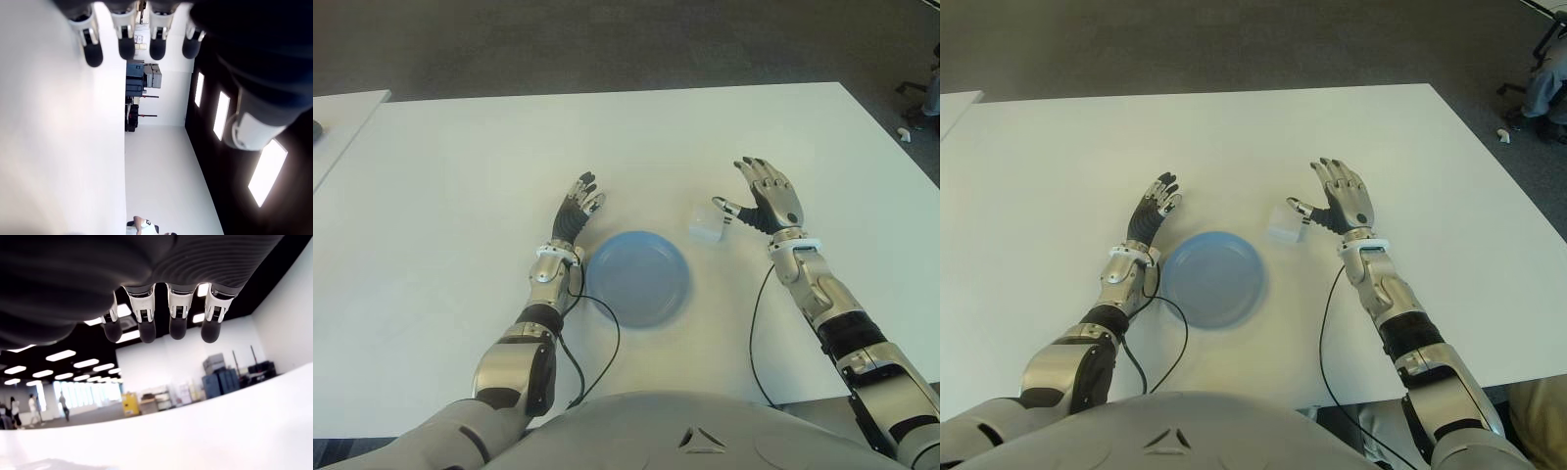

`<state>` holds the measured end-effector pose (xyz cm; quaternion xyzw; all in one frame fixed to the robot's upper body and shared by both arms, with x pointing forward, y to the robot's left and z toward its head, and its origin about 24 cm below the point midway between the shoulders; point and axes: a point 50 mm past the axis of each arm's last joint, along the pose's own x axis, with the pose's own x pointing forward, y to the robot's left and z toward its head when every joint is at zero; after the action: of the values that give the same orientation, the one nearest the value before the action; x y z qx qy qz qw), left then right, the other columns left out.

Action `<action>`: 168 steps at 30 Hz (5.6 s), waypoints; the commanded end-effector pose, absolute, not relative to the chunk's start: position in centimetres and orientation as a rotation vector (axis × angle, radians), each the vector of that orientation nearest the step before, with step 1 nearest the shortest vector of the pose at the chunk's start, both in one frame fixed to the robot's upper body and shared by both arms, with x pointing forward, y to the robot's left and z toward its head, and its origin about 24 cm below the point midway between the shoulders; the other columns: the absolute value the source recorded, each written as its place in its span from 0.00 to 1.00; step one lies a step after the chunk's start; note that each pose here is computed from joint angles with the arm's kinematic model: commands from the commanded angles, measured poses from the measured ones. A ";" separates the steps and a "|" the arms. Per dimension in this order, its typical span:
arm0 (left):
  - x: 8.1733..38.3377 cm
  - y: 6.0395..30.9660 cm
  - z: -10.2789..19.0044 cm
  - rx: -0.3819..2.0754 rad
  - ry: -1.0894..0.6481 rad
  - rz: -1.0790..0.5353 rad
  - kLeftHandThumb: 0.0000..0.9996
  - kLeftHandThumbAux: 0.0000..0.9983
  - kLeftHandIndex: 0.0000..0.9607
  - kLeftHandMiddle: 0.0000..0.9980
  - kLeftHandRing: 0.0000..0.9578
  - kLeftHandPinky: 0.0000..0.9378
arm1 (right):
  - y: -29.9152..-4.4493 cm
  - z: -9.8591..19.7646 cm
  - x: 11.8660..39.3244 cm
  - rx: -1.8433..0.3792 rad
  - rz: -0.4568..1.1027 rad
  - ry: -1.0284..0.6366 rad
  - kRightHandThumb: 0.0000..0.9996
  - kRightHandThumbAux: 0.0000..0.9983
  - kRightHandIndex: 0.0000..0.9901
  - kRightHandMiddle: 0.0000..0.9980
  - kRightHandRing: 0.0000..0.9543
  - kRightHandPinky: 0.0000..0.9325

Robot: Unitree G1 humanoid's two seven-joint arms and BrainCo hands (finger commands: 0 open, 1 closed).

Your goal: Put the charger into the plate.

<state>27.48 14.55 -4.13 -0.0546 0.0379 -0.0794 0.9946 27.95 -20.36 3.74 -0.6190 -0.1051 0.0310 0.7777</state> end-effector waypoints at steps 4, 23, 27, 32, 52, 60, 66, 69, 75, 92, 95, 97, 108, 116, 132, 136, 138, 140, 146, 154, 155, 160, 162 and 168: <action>20.7 14.7 -10.7 -0.173 0.449 -0.103 0.05 0.56 0.10 0.07 0.08 0.17 | -19.4 1.1 26.4 -1.338 0.241 -0.172 0.31 0.09 0.00 0.00 0.00 0.00; 20.7 14.5 -10.7 -0.200 0.448 -0.104 0.04 0.58 0.08 0.07 0.08 0.15 | -18.8 -1.8 26.3 -1.375 0.428 -0.127 0.31 0.08 0.00 0.00 0.00 0.00; 20.7 14.5 -10.7 -0.197 0.448 -0.105 0.04 0.58 0.09 0.07 0.08 0.15 | -18.5 -2.1 26.3 -1.380 0.450 -0.126 0.32 0.09 0.00 0.00 0.00 0.00; 20.7 14.5 -10.7 -0.188 0.454 -0.107 0.04 0.58 0.08 0.07 0.08 0.14 | -18.1 -2.6 26.2 -1.384 0.485 -0.113 0.33 0.09 0.00 0.00 0.00 0.00; 20.8 14.6 -10.8 -0.196 0.461 -0.096 0.02 0.57 0.08 0.05 0.06 0.14 | -18.1 -4.8 26.8 -1.393 0.525 -0.046 0.34 0.09 0.00 0.00 0.00 0.00; 20.7 14.6 -10.8 -0.197 0.459 -0.095 0.02 0.57 0.09 0.06 0.07 0.15 | -18.3 -5.2 27.4 -1.413 0.517 -0.018 0.33 0.10 0.00 0.00 0.00 0.00; 20.7 14.7 -10.8 -0.194 0.456 -0.095 0.02 0.57 0.10 0.07 0.08 0.16 | -18.2 -5.5 27.5 -1.419 0.511 -0.005 0.32 0.10 0.00 0.00 0.00 0.00; 20.7 14.7 -10.7 -0.193 0.455 -0.093 0.02 0.57 0.11 0.08 0.09 0.17 | -18.3 -5.6 27.4 -1.422 0.509 0.001 0.31 0.10 0.00 0.00 0.00 0.00; 20.6 14.8 -10.7 -0.193 0.446 -0.094 0.01 0.56 0.13 0.09 0.10 0.16 | -18.5 -5.9 27.2 -1.435 0.511 0.010 0.32 0.11 0.00 0.00 0.00 0.00; 20.9 14.7 -10.1 -0.178 0.398 -0.107 0.00 0.53 0.13 0.10 0.10 0.15 | -20.7 -7.0 26.3 -1.562 0.556 0.101 0.33 0.11 0.00 0.00 0.00 0.00; 20.9 14.8 -10.1 -0.177 0.398 -0.104 0.00 0.53 0.13 0.10 0.10 0.16 | -20.9 -7.1 26.1 -1.573 0.562 0.111 0.33 0.11 0.00 0.00 0.00 0.00; 21.0 14.9 -10.1 -0.175 0.401 -0.100 0.00 0.53 0.13 0.10 0.10 0.16 | -21.0 -7.2 26.0 -1.580 0.567 0.119 0.32 0.11 0.00 0.00 0.00 0.00; 21.0 15.1 -9.7 -0.190 0.360 -0.082 0.01 0.53 0.16 0.13 0.13 0.19 | -21.6 -8.0 25.0 -1.618 0.633 0.164 0.32 0.13 0.00 0.00 0.00 0.00; 21.0 15.2 -9.5 -0.206 0.333 -0.069 0.01 0.52 0.16 0.14 0.14 0.19 | -21.8 -8.5 24.4 -1.664 0.718 0.193 0.33 0.14 0.00 0.00 0.00 0.00; 20.9 15.4 -9.4 -0.214 0.323 -0.077 0.02 0.49 0.16 0.14 0.14 0.19 | -22.0 -9.2 23.6 -1.683 0.791 0.240 0.33 0.14 0.00 0.00 0.00 0.00; 20.9 15.4 -9.4 -0.203 0.327 -0.071 0.01 0.51 0.15 0.13 0.13 0.18 | -22.1 -9.2 23.5 -1.687 0.802 0.240 0.33 0.13 0.00 0.00 0.00 0.00; 20.9 15.4 -9.4 -0.206 0.317 -0.068 0.01 0.51 0.15 0.13 0.14 0.18 | -22.2 -9.2 23.5 -1.695 0.814 0.244 0.34 0.13 0.00 0.00 0.00 0.00; 20.9 15.4 -9.3 -0.208 0.311 -0.068 0.01 0.51 0.16 0.13 0.14 0.18 | -22.3 -9.2 23.5 -1.705 0.831 0.246 0.34 0.13 0.00 0.00 0.00 0.00; 20.8 15.1 -9.2 -0.221 0.289 -0.073 0.02 0.50 0.16 0.13 0.13 0.17 | -22.5 -9.1 23.6 -1.727 0.871 0.247 0.35 0.12 0.00 0.00 0.00 0.00; 20.6 15.0 -9.3 -0.221 0.300 -0.067 0.01 0.49 0.16 0.13 0.14 0.18 | -22.7 -9.1 23.5 -1.734 0.889 0.247 0.36 0.10 0.00 0.00 0.00 0.00; 20.6 14.9 -9.3 -0.221 0.301 -0.065 0.01 0.49 0.16 0.13 0.14 0.19 | -22.7 -9.1 23.5 -1.736 0.893 0.246 0.36 0.10 0.00 0.00 0.00 0.00; 20.6 14.9 -9.4 -0.222 0.314 -0.056 0.01 0.50 0.16 0.14 0.14 0.18 | -22.8 -9.0 23.4 -1.743 0.910 0.242 0.37 0.08 0.00 0.00 0.00 0.00; 20.5 14.9 -9.5 -0.217 0.324 -0.054 0.01 0.50 0.16 0.13 0.14 0.18 | -22.9 -9.0 23.5 -1.747 0.919 0.236 0.37 0.07 0.00 0.00 0.00 0.00; 20.5 14.9 -9.6 -0.218 0.326 -0.048 0.00 0.51 0.16 0.13 0.13 0.18 | -22.9 -8.8 23.6 -1.745 0.937 0.224 0.38 0.07 0.00 0.00 0.00 0.00</action>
<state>25.90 15.10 -4.07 -0.0747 0.0073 -0.0586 0.9955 31.12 -20.51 -1.64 -0.7273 -0.0635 0.2181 0.6476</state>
